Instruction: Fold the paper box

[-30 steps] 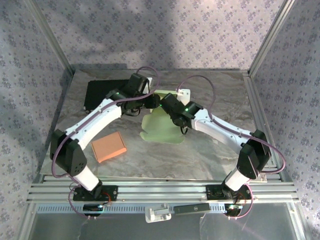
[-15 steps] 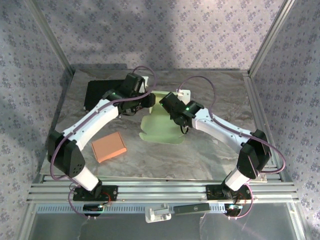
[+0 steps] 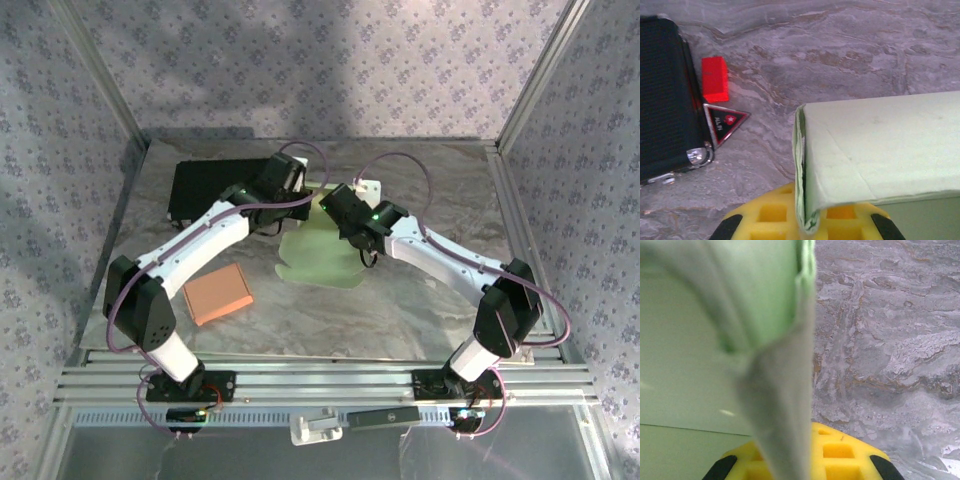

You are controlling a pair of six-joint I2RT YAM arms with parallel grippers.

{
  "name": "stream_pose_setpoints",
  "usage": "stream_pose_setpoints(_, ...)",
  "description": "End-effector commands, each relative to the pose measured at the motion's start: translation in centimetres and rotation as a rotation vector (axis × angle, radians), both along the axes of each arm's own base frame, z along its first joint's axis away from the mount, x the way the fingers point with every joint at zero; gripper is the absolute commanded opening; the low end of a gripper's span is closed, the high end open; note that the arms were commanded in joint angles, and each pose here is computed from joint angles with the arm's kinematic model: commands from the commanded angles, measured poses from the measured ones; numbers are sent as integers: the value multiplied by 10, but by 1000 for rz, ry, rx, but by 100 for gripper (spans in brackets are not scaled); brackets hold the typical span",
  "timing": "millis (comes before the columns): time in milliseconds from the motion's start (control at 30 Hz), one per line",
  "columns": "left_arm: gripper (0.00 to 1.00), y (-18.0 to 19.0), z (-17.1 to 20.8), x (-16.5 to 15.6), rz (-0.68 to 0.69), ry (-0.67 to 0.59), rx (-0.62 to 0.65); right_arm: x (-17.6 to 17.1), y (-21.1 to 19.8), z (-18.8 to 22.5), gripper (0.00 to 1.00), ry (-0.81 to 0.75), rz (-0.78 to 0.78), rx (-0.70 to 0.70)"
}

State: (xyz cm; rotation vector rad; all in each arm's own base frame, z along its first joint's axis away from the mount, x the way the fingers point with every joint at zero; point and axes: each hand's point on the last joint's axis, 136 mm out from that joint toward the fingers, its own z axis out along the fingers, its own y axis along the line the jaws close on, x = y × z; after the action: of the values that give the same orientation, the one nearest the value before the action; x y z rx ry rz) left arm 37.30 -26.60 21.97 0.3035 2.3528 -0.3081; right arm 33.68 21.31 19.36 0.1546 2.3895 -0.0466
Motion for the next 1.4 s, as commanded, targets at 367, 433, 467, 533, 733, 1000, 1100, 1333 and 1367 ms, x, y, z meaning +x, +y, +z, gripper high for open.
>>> stream_pose_setpoints(367, 55, 7, 51, -18, 56, -121, -86, -5, -10, -1, 0, 10, -65, 43)
stream_pose_setpoints(433, 59, 3, 65, -26, 12, -133, -145, -5, -11, -3, 0, 13, -70, 46)
stream_pose_setpoints(467, 60, 2, 69, -30, -9, -133, -172, -5, -12, -4, 0, 17, -74, 50)
stream_pose_setpoints(533, 59, 2, 74, -35, -36, -125, -214, -5, -13, -5, 0, 20, -80, 57)
stream_pose_setpoints(733, 35, 12, 64, -32, -92, -35, -294, -4, -13, -8, 0, 29, -90, 84)
stream_pose_setpoints(1000, 22, -1, 31, -24, -172, 42, -238, -3, -13, -10, 0, 39, -87, 92)
stream_pose_setpoints(1100, 24, -4, 28, -21, -173, 47, -241, -3, -14, -10, 0, 40, -88, 94)
stream_pose_setpoints(1333, 25, -1, 21, -16, -147, 42, -211, -3, -13, -12, 0, 47, -87, 101)
stream_pose_setpoints(1367, 26, 0, 21, -16, -144, 37, -209, -3, -13, -12, 0, 49, -89, 104)
